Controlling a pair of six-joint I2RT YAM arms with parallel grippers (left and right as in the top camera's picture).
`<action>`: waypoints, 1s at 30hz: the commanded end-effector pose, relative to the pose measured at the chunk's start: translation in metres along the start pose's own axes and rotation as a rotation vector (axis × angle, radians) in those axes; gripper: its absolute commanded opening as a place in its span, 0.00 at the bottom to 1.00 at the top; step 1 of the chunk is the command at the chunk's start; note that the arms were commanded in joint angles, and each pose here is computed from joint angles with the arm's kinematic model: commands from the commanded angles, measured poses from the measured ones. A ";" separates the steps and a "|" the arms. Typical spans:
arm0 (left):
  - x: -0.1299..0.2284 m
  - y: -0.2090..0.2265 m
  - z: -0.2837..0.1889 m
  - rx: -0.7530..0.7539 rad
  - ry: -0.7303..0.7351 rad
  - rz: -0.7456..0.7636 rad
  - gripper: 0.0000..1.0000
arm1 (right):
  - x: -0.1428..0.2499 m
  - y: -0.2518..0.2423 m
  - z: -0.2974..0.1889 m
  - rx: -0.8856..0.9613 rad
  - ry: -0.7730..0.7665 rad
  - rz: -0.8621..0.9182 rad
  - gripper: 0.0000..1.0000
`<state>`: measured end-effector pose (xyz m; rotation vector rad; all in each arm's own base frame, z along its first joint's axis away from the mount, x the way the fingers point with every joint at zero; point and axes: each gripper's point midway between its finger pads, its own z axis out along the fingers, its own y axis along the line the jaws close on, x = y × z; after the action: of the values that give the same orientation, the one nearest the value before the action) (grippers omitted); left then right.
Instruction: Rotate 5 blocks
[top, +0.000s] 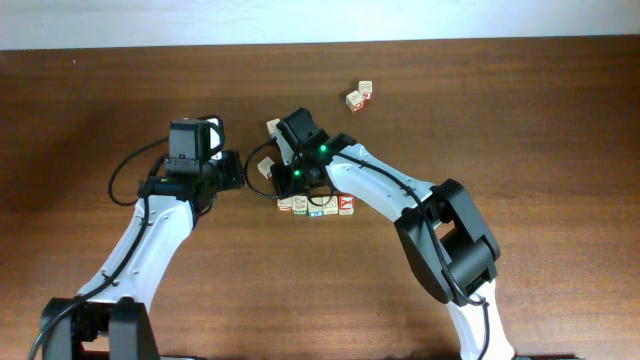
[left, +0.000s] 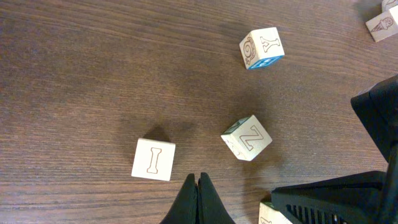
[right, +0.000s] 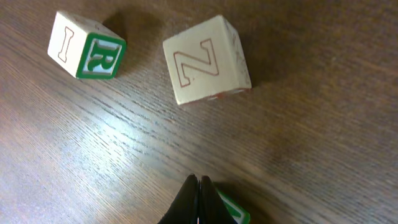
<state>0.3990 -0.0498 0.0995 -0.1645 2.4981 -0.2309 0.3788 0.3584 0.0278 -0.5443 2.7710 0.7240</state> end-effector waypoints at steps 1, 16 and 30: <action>-0.004 0.000 -0.002 -0.005 -0.009 0.021 0.00 | 0.004 -0.001 0.006 0.013 0.020 0.006 0.04; -0.004 0.000 -0.002 -0.005 -0.008 0.021 0.00 | 0.012 0.002 0.006 -0.008 0.054 0.016 0.04; -0.004 0.000 -0.002 -0.005 -0.009 0.021 0.00 | 0.009 0.002 0.001 -0.011 0.045 0.025 0.04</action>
<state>0.3982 -0.0497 0.0989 -0.1650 2.5023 -0.2302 0.3687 0.3540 0.0238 -0.5419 2.8241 0.7197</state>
